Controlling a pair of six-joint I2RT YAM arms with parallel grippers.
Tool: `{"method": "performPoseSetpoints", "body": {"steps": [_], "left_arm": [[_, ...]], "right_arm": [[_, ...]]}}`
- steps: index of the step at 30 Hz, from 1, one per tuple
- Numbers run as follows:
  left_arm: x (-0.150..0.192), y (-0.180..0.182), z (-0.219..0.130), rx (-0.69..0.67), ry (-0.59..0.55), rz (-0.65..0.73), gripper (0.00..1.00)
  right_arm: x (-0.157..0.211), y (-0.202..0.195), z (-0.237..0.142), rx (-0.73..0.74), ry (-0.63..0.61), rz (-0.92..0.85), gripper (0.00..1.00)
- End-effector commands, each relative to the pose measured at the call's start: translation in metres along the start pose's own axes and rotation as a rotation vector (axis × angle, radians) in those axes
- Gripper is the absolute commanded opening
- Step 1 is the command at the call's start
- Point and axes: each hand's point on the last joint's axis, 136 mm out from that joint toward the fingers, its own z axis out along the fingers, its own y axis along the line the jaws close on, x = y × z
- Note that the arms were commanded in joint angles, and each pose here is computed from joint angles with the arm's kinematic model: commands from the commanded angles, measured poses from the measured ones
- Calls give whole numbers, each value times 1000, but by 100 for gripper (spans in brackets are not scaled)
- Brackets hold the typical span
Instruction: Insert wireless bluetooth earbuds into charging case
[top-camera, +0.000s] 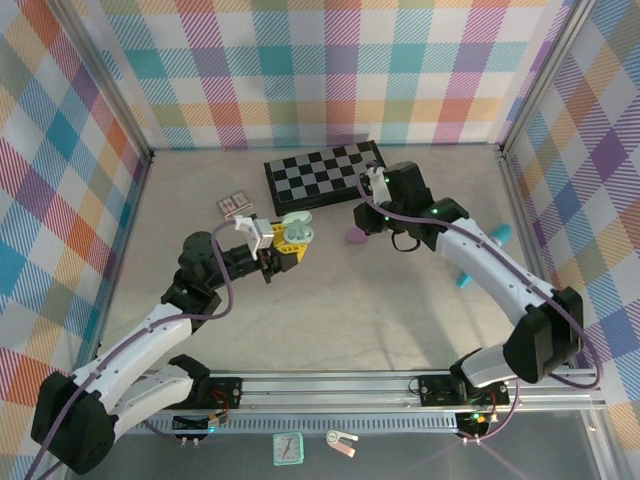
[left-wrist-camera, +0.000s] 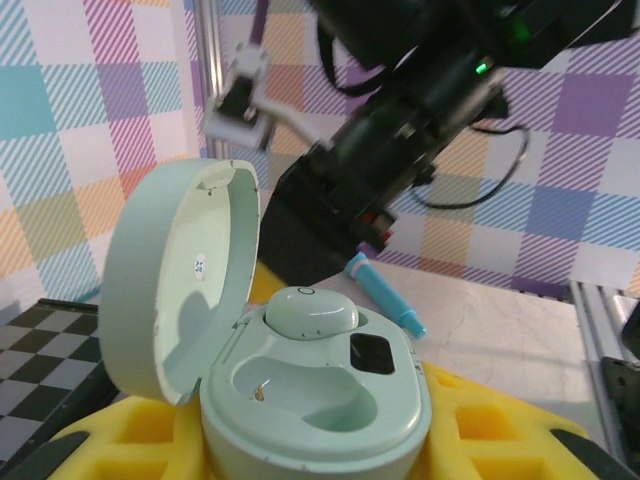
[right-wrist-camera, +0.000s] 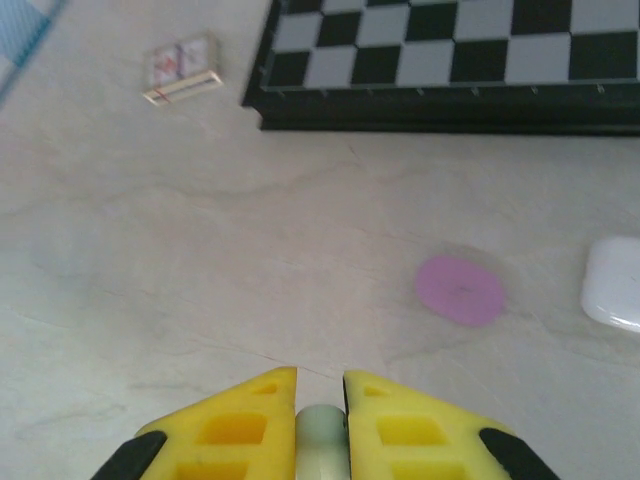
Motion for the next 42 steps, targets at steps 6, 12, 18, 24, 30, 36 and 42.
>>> {"method": "performPoseSetpoints", "body": {"steps": [6,12,18,24,30,36,42], "left_arm": [[-3,22,19,-84,-66,99,32],[10,32,36,-92,-55,107,31],[9,34,52,-67,-80,107,31],[6,29,65,-38,-97,110,31],[0,22,79,1,-149,81,31],[2,19,91,11,-153,72,31],[-2,17,101,19,-168,66,31]], "right_arm": [[-26,50,-45,-245,-129,20,18],[-37,78,-68,-395,-175,20,18],[-47,99,-76,-530,-187,33,17],[-51,105,-68,-578,-178,53,17],[-50,104,-57,-586,-155,69,17],[-45,101,-52,-563,-139,70,17],[-42,94,-46,-525,-130,69,17]]}}
